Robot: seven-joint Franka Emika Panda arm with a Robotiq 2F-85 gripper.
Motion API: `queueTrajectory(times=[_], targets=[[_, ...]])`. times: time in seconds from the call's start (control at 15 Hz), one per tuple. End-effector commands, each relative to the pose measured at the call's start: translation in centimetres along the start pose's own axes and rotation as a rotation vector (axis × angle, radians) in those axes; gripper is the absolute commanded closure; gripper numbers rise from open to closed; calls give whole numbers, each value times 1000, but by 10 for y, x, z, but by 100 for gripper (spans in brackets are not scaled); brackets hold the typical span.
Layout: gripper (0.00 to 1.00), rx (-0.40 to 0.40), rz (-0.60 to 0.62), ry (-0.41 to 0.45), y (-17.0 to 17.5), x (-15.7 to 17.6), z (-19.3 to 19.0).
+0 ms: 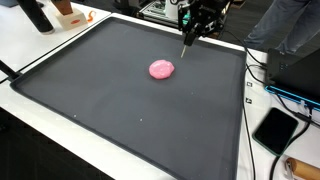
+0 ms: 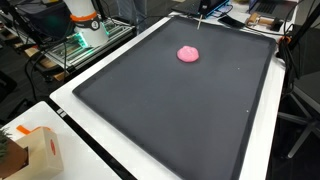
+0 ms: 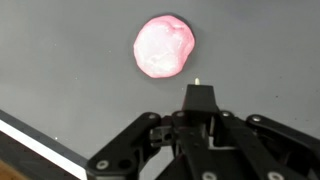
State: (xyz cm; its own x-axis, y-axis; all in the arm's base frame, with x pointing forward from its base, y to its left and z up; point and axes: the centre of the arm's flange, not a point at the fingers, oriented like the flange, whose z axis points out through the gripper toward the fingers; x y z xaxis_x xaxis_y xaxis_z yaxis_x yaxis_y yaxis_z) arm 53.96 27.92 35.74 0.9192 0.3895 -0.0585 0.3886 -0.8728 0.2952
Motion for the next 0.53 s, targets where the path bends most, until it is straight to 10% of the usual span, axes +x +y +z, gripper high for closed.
queueTrajectory(times=[0.0, 0.47], targets=[[96, -134, -16, -62, -41, 19, 6], [96, -369, -23, -81, -101, 28, 35]])
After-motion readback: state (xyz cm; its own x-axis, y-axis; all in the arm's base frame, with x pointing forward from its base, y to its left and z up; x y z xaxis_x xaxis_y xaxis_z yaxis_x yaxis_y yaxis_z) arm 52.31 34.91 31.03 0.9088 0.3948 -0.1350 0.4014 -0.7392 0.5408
